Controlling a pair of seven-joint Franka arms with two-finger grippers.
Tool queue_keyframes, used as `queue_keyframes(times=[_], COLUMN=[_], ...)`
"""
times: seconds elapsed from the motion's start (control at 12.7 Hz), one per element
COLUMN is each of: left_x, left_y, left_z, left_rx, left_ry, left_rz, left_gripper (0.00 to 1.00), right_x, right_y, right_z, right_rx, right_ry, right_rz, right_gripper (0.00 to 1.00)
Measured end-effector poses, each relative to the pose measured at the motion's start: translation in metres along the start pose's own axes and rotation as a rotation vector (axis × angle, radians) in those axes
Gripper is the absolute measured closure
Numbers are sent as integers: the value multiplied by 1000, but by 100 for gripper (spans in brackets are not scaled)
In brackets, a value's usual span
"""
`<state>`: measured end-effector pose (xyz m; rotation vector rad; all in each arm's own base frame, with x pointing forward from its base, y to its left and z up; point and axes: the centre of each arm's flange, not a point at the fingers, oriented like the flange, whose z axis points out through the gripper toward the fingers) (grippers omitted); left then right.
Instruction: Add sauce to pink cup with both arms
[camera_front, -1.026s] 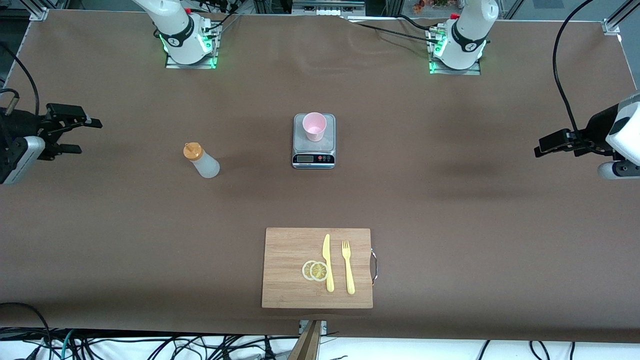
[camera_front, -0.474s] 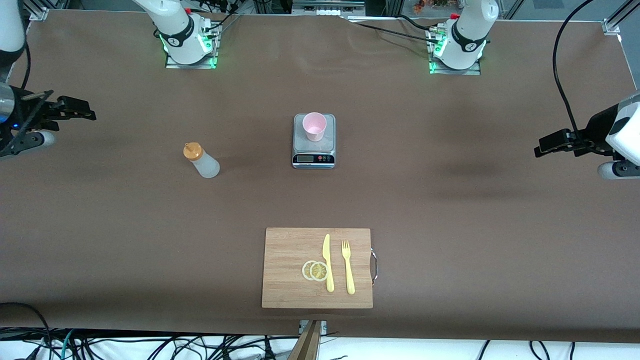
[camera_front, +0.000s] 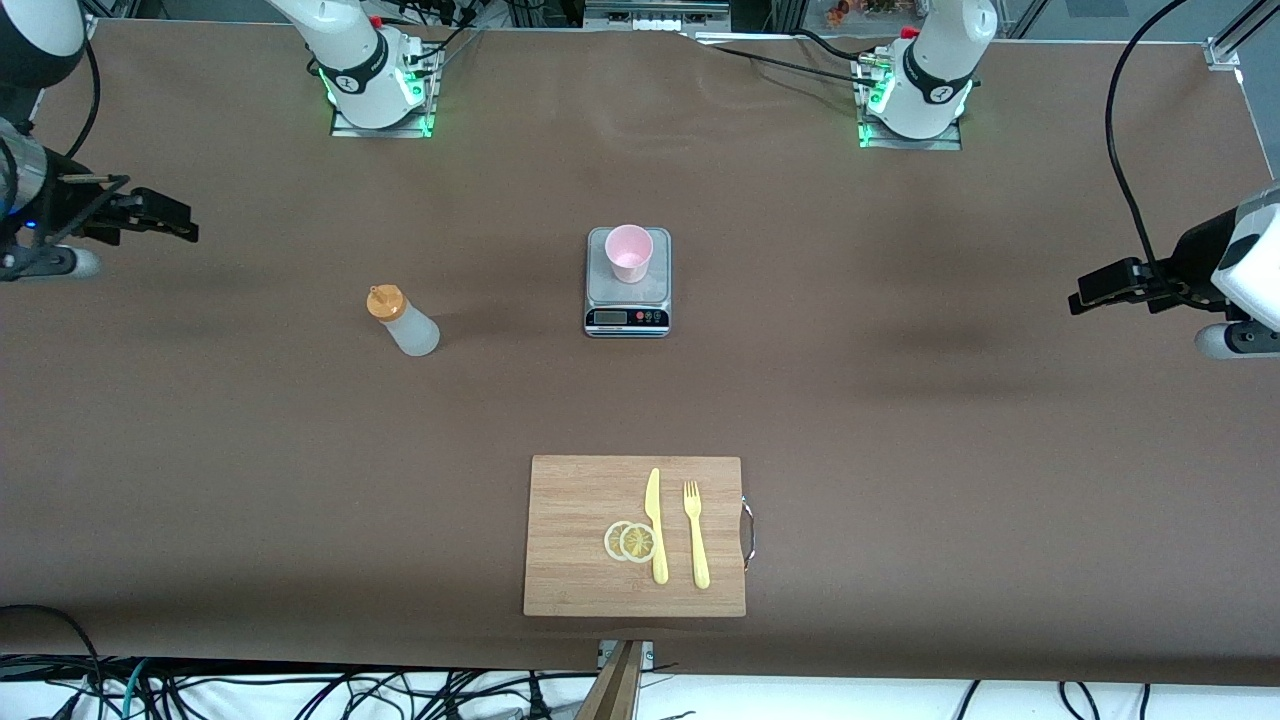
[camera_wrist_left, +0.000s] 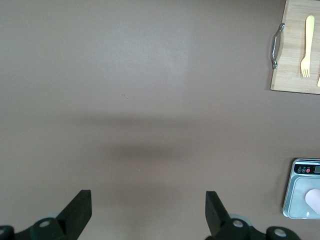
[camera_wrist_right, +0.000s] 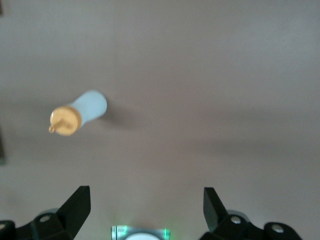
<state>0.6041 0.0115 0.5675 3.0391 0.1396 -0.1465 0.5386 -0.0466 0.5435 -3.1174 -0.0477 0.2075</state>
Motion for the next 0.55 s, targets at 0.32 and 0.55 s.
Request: queue_keyframes(times=[0.32, 0.55], left_x=[0, 0], left_y=[0, 0], left_z=[0, 0], left_rx=[0, 0], left_ry=[0, 0], left_rz=[0, 0], left_gripper=[0, 0], right_x=[-1, 0], right_y=[-2, -13], right_z=[-9, -16], right_rx=[0, -3], right_ry=[33, 47], right_rz=[7, 38], right_gripper=[0, 0])
